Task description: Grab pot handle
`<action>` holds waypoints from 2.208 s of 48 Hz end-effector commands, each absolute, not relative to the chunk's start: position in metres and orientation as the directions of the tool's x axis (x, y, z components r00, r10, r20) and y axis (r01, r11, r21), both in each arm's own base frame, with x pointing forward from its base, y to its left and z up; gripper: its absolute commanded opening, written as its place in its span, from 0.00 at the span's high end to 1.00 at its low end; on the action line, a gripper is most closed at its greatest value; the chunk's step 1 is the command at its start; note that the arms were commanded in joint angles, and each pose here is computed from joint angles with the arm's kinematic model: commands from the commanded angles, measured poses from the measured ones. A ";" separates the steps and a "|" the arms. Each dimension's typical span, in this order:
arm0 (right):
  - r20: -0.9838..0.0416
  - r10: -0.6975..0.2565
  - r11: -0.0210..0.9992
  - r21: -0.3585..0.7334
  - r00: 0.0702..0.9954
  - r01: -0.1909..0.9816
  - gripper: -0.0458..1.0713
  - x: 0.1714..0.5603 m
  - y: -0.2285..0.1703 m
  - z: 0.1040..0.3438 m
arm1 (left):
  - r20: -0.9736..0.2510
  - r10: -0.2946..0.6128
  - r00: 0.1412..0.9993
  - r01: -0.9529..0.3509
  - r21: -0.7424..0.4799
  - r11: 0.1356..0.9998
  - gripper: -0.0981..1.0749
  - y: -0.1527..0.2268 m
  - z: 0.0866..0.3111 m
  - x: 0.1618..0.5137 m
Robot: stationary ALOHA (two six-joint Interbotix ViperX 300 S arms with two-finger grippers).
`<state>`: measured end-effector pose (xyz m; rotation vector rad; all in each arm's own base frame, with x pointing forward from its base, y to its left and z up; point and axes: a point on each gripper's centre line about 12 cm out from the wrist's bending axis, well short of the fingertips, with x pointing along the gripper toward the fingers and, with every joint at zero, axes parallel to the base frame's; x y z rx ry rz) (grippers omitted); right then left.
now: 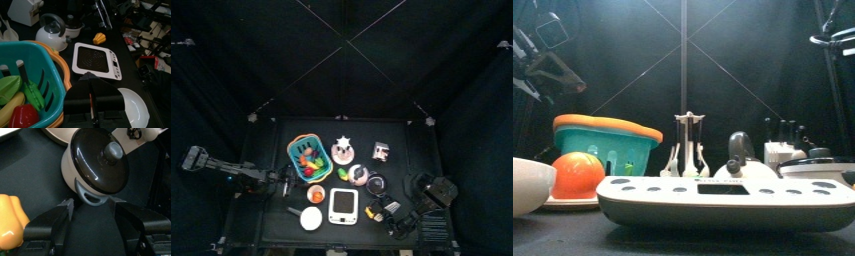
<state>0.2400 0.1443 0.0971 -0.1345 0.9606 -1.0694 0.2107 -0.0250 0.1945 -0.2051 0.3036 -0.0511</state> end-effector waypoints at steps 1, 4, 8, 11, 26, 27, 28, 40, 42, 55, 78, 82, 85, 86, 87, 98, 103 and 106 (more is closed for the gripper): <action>-0.603 -0.787 0.506 -0.514 0.127 0.693 0.15 0.243 0.144 0.102 | -0.277 -0.077 0.958 0.018 -0.210 0.978 0.77 -0.025 0.199 0.213; -0.602 -0.789 0.502 -0.517 0.122 0.693 0.16 0.244 0.143 0.101 | -0.277 -0.077 0.958 0.018 -0.210 0.978 0.77 -0.025 0.199 0.213; -0.601 -0.790 0.501 -0.518 0.122 0.693 0.16 0.244 0.143 0.101 | -0.277 -0.077 0.958 0.018 -0.210 0.978 0.77 -0.025 0.199 0.213; -0.600 -0.790 0.499 -0.517 0.121 0.695 0.17 0.244 0.143 0.101 | -0.278 -0.077 0.957 0.018 -0.209 0.978 0.77 -0.025 0.199 0.213; -0.599 -0.792 0.495 -0.517 0.118 0.699 0.38 0.245 0.143 0.102 | -0.280 -0.077 0.957 0.018 -0.209 0.978 0.77 -0.025 0.198 0.213; -0.600 -0.791 0.496 -0.516 0.119 0.698 0.39 0.245 0.143 0.102 | -0.280 -0.078 0.957 0.019 -0.208 0.978 0.77 -0.025 0.198 0.213; -0.600 -0.791 0.495 -0.516 0.117 0.699 0.40 0.245 0.143 0.102 | -0.280 -0.077 0.957 0.018 -0.209 0.978 0.77 -0.025 0.198 0.213; -0.595 -0.795 0.490 -0.516 0.117 0.703 0.43 0.246 0.142 0.105 | -0.280 -0.077 0.957 0.018 -0.209 0.978 0.77 -0.025 0.198 0.213; -0.591 -0.798 0.486 -0.516 0.117 0.705 0.43 0.246 0.143 0.107 | -0.280 -0.077 0.957 0.018 -0.209 0.978 0.77 -0.025 0.198 0.213; -0.572 -0.811 0.469 -0.510 0.122 0.721 0.48 0.249 0.145 0.120 | -0.280 -0.077 0.957 0.018 -0.209 0.978 0.77 -0.025 0.198 0.213; -0.587 -0.796 0.486 -0.473 0.148 0.735 0.58 0.256 0.146 0.131 | -0.280 -0.078 0.957 0.019 -0.208 0.978 0.77 -0.025 0.198 0.213; -0.596 -0.787 0.504 -0.470 0.160 0.724 0.59 0.259 0.149 0.136 | -0.280 -0.077 0.957 0.018 -0.209 0.978 0.77 -0.025 0.198 0.213; -0.601 -0.781 0.521 -0.478 0.169 0.707 0.59 0.262 0.150 0.140 | -0.280 -0.077 0.957 0.018 -0.209 0.978 0.77 -0.025 0.198 0.213; -0.605 -0.779 0.525 -0.481 0.168 0.702 0.59 0.264 0.150 0.142 | -0.280 -0.078 0.957 0.019 -0.208 0.978 0.77 -0.025 0.198 0.213; -0.608 -0.776 0.529 -0.482 0.168 0.699 0.59 0.265 0.150 0.143 | -0.280 -0.078 0.957 0.019 -0.208 0.978 0.77 -0.025 0.198 0.213; -0.620 -0.757 0.578 -0.488 0.206 0.654 0.59 0.284 0.154 0.158 | -0.281 -0.078 0.956 0.018 -0.208 0.978 0.77 -0.025 0.197 0.213; -0.615 -0.752 0.589 -0.467 0.237 0.659 0.59 0.290 0.156 0.165 | -0.281 -0.078 0.956 0.018 -0.208 0.978 0.77 -0.025 0.197 0.213; -0.612 -0.747 0.598 -0.452 0.258 0.661 0.59 0.293 0.157 0.170 | -0.281 -0.077 0.956 0.017 -0.209 0.978 0.77 -0.025 0.197 0.213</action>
